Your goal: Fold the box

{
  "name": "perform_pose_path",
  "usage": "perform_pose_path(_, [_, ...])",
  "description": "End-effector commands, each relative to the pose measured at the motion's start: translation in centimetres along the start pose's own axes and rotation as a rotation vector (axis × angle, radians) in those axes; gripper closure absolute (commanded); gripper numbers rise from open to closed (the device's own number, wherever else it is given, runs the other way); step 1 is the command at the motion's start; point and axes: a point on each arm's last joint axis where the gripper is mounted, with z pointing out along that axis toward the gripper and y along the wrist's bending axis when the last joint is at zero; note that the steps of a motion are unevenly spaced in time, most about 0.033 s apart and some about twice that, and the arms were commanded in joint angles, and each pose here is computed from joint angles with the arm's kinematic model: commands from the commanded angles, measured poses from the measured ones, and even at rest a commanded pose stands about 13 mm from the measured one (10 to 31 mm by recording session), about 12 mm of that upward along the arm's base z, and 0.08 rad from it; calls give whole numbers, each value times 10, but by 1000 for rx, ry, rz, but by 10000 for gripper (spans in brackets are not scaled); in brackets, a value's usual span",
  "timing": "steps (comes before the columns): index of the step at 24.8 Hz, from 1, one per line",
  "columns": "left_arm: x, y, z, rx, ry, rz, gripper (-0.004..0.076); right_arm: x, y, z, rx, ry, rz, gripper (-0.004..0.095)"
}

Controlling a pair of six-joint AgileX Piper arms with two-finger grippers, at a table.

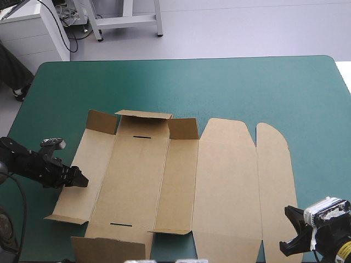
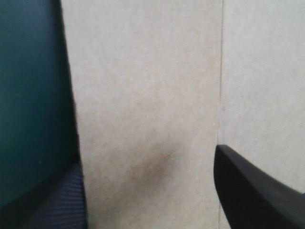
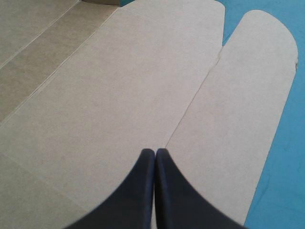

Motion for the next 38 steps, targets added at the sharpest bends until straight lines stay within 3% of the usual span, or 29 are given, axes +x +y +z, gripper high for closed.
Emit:
perform_pose_path(1, [-4,-13,-8,83,-73,27,226,-13,1,-3,-6,-83,-12,922])
perform_pose_path(5, [-2,-28,-6,251,-85,71,226,-13,1,-3,-5,-84,-13,923])
perform_pose_path(11, [2,-28,-2,263,-60,3,258,-13,1,-3,-5,-84,-13,922])
perform_pose_path(17, [0,-30,-2,286,-73,-69,508,-13,1,-3,-5,-84,-13,923])
perform_pose_path(24, [0,-59,18,233,96,126,533,-13,1,-3,-5,-84,-13,922])
perform_pose_path(26, [-3,-66,23,215,88,159,585,-13,1,-3,-5,-85,-13,923])
perform_pose_path(29, [-9,-67,27,166,37,175,729,-13,1,-3,-10,-84,-9,923])
perform_pose_path(38, [-23,-63,20,97,-59,188,731,-13,1,-3,-10,-84,-9,923])
